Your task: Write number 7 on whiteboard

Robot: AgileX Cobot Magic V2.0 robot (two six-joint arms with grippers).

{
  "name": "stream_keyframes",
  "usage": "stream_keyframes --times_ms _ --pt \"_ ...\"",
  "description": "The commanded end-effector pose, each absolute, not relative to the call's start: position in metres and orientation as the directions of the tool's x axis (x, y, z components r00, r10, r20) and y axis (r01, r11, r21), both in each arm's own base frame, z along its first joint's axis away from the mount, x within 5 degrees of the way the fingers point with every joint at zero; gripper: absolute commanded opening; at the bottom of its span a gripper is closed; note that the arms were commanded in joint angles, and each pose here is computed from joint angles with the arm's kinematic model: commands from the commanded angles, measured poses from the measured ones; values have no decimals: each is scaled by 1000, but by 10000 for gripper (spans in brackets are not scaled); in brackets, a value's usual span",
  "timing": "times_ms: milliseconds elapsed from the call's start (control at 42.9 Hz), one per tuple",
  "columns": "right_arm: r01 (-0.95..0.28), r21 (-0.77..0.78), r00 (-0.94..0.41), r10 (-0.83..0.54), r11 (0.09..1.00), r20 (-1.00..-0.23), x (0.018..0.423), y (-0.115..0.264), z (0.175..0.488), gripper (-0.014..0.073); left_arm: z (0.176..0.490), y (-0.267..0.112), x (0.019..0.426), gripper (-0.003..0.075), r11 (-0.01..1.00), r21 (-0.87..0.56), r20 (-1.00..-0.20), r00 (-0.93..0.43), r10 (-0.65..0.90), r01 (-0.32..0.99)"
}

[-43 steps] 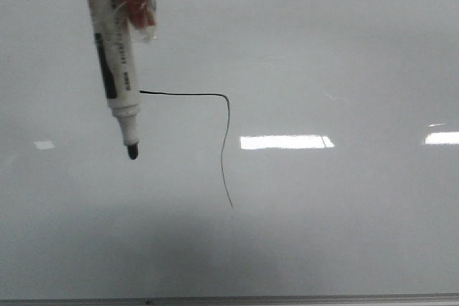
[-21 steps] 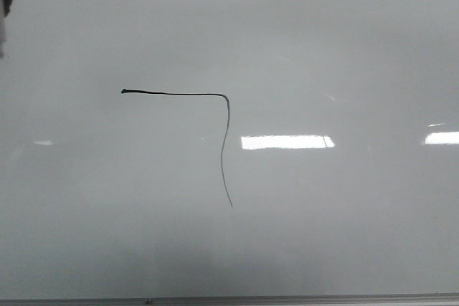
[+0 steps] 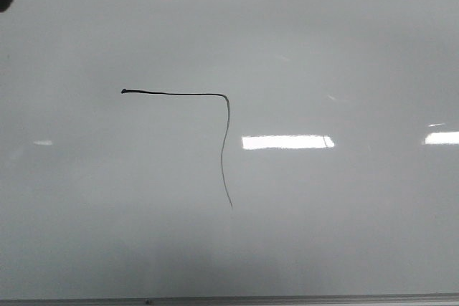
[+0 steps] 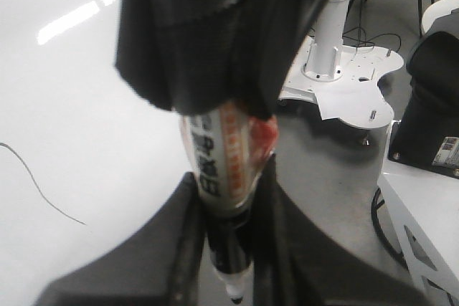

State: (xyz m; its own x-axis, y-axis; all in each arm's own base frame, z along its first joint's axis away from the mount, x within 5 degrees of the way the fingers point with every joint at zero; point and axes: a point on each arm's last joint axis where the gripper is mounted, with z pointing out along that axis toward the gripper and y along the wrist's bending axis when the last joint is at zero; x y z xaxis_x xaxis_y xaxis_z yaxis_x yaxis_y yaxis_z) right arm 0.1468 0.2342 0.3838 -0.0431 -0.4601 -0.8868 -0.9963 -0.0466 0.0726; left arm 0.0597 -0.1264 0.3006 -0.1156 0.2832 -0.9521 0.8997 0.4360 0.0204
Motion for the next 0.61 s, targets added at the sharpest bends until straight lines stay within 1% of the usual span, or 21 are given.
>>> stream_keyframes --times_ms 0,70,93,140,163,210,256,326,350,373,396,443,583 --pt "-998 62 -52 -343 -16 -938 142 231 410 298 318 -129 60 -1 426 29 -976 -66 206 904" --pt "-999 54 -48 -334 -8 -941 141 230 412 454 314 -128 60 -1 435 18 -964 -99 247 900" --pt "-999 49 -46 -329 -1 -943 142 230 413 491 311 -128 61 -1 440 11 -958 -118 263 898" --pt "-999 38 -41 -316 13 -948 141 228 416 545 307 -128 61 -1 450 -1 -945 -148 291 893" --pt "-999 32 -38 -309 25 -950 141 227 418 552 305 -128 62 0 459 -4 -938 -162 306 889" --pt "-999 20 -33 -293 49 -956 141 223 422 548 302 -127 64 0 481 -22 -923 -203 327 877" --pt "-996 1 -26 -281 87 -959 143 217 426 547 297 -126 68 0 526 -49 -902 -264 342 849" --pt "-988 -19 -26 -284 155 -959 146 206 429 540 292 -120 78 0 617 -83 -872 -357 335 783" --pt "-983 -15 -38 -280 185 -959 147 200 431 536 290 -117 83 0 665 -100 -857 -404 320 740" --pt "-977 -18 -44 -286 213 -957 148 196 430 531 289 -112 89 0 712 -96 -846 -434 311 696" --pt "-969 -13 -60 -284 246 -957 149 189 430 522 289 -110 93 0 734 -84 -842 -443 310 673" --pt "-954 -12 -79 -289 301 -954 150 178 428 501 290 -99 104 -1 812 -56 -825 -485 289 580" --pt "-863 17 -167 -254 505 -953 145 134 412 431 296 -66 131 -1 937 53 -815 -527 240 344"
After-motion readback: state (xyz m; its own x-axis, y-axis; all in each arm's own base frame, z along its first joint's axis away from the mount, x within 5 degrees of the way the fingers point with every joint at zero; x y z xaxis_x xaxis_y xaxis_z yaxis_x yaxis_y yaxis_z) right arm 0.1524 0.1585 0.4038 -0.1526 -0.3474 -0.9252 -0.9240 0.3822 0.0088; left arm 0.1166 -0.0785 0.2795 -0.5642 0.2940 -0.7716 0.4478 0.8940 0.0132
